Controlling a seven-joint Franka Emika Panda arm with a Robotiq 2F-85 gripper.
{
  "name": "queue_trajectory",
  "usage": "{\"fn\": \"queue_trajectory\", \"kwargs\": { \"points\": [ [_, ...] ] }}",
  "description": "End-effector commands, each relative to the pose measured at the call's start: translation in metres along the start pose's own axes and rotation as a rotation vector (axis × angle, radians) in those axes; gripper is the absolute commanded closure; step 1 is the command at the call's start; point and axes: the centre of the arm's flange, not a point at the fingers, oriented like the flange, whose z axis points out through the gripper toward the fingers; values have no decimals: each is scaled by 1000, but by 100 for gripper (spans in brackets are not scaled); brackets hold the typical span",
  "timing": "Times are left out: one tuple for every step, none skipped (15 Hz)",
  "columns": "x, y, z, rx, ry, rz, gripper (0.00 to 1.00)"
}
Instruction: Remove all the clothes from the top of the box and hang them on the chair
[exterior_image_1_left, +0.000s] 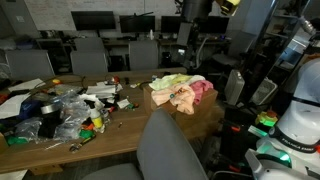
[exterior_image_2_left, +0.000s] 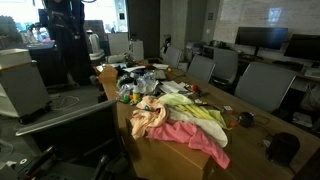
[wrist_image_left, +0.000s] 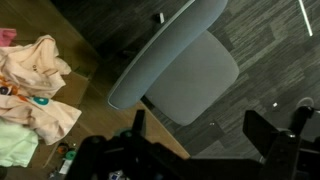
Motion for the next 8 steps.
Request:
{"fn": "queue_trajectory", "kwargs": {
  "points": [
    [47, 22, -14, -53, 54, 51, 0],
    [57, 29, -14, -57, 74, 62, 0],
    [67, 35, -13, -62, 94, 70, 0],
    [77, 42, -11, -74, 114, 89, 0],
    [86, 49, -8, -86, 135, 104, 0],
    [95, 56, -3, -98, 149, 125, 0],
    [104, 64, 4, -110, 156, 141, 0],
    [111, 71, 12, -128, 160, 157, 0]
  ]
}}
